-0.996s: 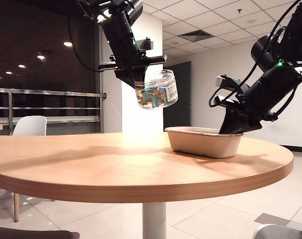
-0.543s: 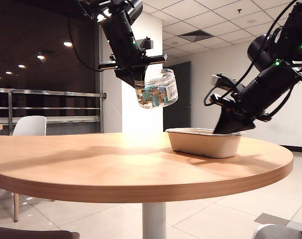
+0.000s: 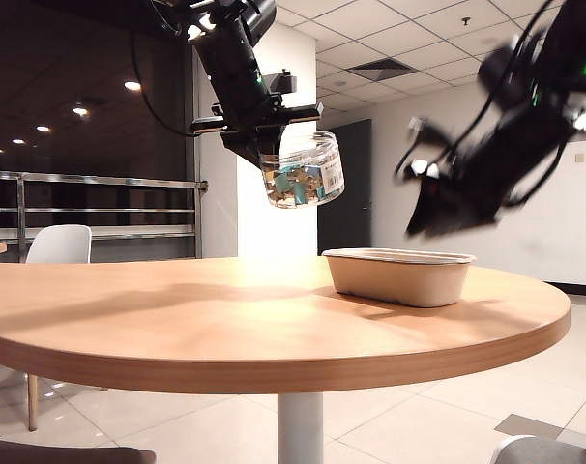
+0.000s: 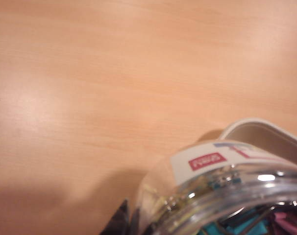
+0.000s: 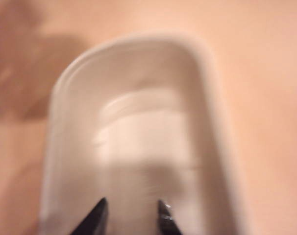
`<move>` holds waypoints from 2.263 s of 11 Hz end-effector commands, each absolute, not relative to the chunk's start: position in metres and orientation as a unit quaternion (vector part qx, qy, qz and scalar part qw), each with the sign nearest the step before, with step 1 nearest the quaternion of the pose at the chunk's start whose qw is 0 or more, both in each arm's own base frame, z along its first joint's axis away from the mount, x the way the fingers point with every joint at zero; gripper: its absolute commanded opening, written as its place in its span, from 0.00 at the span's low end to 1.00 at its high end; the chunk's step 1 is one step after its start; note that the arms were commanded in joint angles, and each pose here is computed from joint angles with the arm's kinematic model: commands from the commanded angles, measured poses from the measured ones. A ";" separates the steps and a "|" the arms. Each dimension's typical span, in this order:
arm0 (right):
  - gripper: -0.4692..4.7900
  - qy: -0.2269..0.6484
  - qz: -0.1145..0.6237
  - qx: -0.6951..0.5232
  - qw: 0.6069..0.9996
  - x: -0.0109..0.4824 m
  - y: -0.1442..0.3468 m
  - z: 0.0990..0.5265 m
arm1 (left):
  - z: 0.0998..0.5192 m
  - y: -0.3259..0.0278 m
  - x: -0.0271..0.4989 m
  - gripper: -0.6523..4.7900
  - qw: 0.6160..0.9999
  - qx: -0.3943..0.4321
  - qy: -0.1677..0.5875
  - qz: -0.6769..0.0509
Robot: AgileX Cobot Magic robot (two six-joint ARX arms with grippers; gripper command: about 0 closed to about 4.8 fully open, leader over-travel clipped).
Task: Pick up the box filled with clips, pour some clips from it into the rectangular paper box, and then put the clip box back on the table.
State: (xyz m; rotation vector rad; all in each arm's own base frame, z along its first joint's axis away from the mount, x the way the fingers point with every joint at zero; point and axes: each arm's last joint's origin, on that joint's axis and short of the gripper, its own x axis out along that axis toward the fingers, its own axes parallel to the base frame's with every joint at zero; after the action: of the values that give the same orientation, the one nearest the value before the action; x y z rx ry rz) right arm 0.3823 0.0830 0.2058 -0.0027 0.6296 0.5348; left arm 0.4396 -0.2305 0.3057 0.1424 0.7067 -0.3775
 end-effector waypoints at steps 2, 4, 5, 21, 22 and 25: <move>0.51 0.274 0.213 -0.008 0.938 0.388 0.059 0.218 | 0.317 -0.230 0.437 0.11 0.925 0.063 0.325 -0.188; 0.51 0.286 0.213 0.000 0.934 0.392 0.051 0.209 | 0.317 -0.230 0.437 0.11 0.924 0.063 0.326 -0.189; 0.51 0.293 0.216 0.004 0.931 0.393 0.049 0.203 | 0.317 -0.230 0.437 0.11 0.924 0.063 0.326 -0.189; 0.17 0.333 0.300 0.014 0.894 0.392 0.088 0.173 | 0.317 -0.230 0.437 0.11 0.925 0.063 0.325 -0.189; 0.16 0.333 0.308 0.012 0.891 0.391 0.094 0.173 | 0.317 -0.230 0.437 0.11 0.924 0.063 0.325 -0.189; 0.13 0.332 0.335 0.003 0.882 0.385 0.113 0.173 | 0.320 -0.229 0.436 0.11 0.925 0.063 0.324 -0.188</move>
State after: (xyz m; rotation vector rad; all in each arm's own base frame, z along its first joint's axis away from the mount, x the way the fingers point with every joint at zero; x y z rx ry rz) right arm 0.3869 0.1075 0.1725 0.0215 0.6946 0.6789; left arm 0.4392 -0.2305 0.3058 0.1428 0.7095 -0.3791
